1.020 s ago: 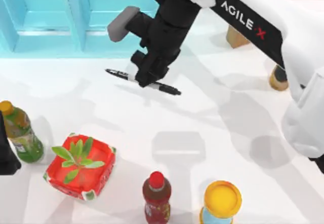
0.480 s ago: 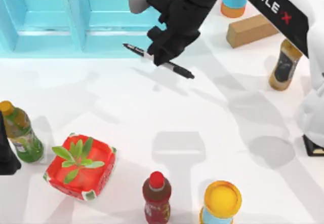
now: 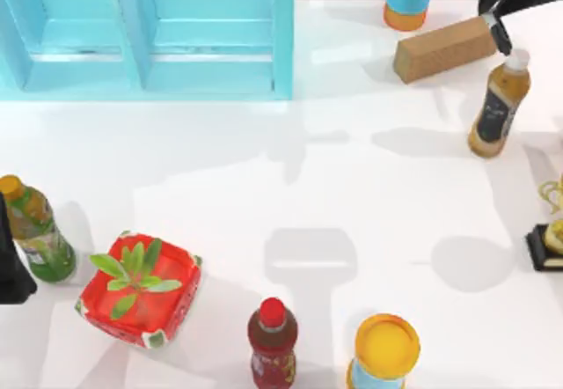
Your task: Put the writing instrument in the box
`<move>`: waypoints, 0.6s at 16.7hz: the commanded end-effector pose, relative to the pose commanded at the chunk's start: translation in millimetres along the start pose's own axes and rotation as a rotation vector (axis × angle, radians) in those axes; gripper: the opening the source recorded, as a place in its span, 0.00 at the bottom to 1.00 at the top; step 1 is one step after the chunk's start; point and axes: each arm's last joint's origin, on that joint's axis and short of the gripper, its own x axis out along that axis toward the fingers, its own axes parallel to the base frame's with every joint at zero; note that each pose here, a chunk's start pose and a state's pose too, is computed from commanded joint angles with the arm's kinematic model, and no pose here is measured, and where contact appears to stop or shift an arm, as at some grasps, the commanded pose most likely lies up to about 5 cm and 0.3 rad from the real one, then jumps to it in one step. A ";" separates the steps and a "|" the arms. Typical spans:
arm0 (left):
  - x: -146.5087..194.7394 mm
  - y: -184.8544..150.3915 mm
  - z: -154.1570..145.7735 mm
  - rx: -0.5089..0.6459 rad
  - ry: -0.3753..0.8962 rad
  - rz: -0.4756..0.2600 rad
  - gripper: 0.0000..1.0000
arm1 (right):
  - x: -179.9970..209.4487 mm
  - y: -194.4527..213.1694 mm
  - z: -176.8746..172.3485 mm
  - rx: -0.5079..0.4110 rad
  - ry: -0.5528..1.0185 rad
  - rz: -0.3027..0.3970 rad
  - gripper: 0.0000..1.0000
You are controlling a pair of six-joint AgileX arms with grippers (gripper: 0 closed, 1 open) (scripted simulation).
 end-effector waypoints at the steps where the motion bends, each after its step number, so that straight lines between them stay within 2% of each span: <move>1: 0.0 0.0 0.0 0.000 0.000 0.000 1.00 | -3.4 -25.8 1.1 0.165 0.013 -0.058 0.00; 4: 0.0 0.0 0.0 0.000 0.000 0.000 1.00 | -2.5 -100.3 -4.2 0.652 0.059 -0.268 0.00; 6: 0.0 0.0 0.0 0.000 0.000 0.000 1.00 | 1.0 -143.3 -14.0 0.928 0.076 -0.427 0.00; 8: 0.0 0.0 0.0 0.000 0.000 0.000 1.00 | 4.7 -178.6 -26.5 1.140 0.079 -0.583 0.00; 10: 0.0 0.0 0.0 0.000 0.000 0.000 1.00 | 8.8 -205.8 -39.4 1.284 0.078 -0.722 0.00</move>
